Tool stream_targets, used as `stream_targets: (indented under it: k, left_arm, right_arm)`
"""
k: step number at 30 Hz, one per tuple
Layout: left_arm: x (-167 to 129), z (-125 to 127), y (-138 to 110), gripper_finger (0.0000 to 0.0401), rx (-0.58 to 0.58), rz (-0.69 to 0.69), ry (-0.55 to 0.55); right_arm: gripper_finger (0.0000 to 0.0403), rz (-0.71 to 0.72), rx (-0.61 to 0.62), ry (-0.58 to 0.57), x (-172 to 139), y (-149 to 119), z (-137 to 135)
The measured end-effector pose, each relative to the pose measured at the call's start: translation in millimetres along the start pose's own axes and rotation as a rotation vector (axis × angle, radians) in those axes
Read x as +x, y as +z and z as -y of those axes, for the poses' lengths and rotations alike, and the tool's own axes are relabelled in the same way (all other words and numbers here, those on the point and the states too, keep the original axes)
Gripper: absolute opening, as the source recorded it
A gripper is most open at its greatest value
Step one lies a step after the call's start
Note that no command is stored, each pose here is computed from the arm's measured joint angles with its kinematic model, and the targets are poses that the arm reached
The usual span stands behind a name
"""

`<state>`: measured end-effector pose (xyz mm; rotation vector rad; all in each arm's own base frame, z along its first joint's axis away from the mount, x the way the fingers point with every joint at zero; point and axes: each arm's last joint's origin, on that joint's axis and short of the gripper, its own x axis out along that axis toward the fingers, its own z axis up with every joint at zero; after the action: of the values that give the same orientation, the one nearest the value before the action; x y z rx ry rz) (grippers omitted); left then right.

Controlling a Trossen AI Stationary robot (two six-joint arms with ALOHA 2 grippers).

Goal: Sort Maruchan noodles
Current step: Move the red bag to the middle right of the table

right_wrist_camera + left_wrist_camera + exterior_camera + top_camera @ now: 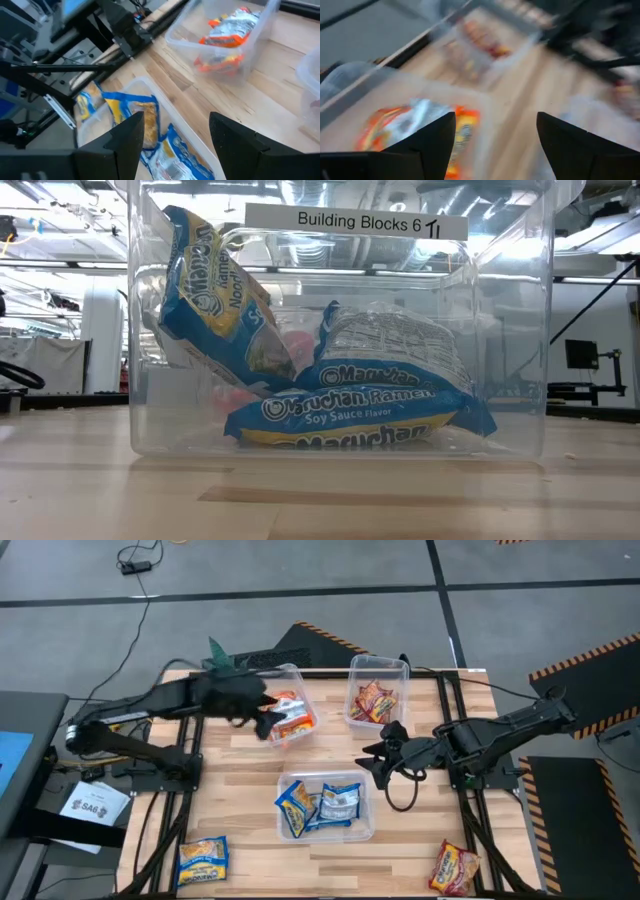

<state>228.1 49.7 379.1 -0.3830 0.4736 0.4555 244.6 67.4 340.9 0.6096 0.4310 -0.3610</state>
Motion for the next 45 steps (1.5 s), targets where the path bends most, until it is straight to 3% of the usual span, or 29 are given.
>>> stream_targets:
  k: [3,7,10,15,18,21,24,33,36,39,45]
  left_arm:
    - [-33.1,17.1,-0.6,0.0262,0.003,0.159,-0.127]
    - [-65.3,32.2,-21.3,0.0262,-0.010,0.376,-0.293]
    - [-74.9,35.1,-45.9,0.0263,-0.036,0.478,-0.370]
    - [-70.8,31.2,-77.4,0.0263,-0.092,0.544,-0.384]
    - [-68.3,30.0,-83.0,0.0263,-0.133,0.530,-0.398]
    - [-66.5,30.3,-84.5,0.0263,-0.148,0.515,-0.399]
    - [-65.2,31.2,-84.7,0.0263,-0.145,0.512,-0.399]
    - [-65.2,31.2,-84.9,0.0263,-0.145,0.511,-0.399]
    - [-65.2,31.1,-84.8,0.0263,-0.147,0.511,-0.400]
    - [-65.2,31.2,-84.8,0.0263,-0.147,0.510,-0.401]
    - [-65.4,31.3,-84.6,0.0263,-0.168,0.506,-0.413]
  right_arm:
    - [0.0244,0.010,-0.008,0.012,0.3,1.0,-1.4]
    - [0.0244,0.025,-0.009,0.028,0.1,2.6,-3.1]
    - [0.0244,0.029,-0.019,0.032,0.1,2.9,-3.5]
    - [0.0244,0.022,-0.015,0.056,-0.9,3.7,-4.5]
    - [0.0244,-0.136,0.091,0.144,-8.1,3.7,-5.7]
    - [0.0244,-0.424,0.207,0.177,-17.8,-12.7,-7.8]
    - [0.0244,-0.627,0.269,0.086,-27.7,-44.5,-15.1]
    - [0.0244,-1.098,0.324,-0.511,-52.8,-174.1,-34.8]
    - [0.0244,-1.148,0.385,-0.666,-52.0,-209.7,-35.4]
    - [0.0244,-1.140,0.446,-0.749,-47.8,-238.0,-30.6]
    - [0.0244,-1.081,0.496,-0.854,-41.3,-253.0,-20.3]
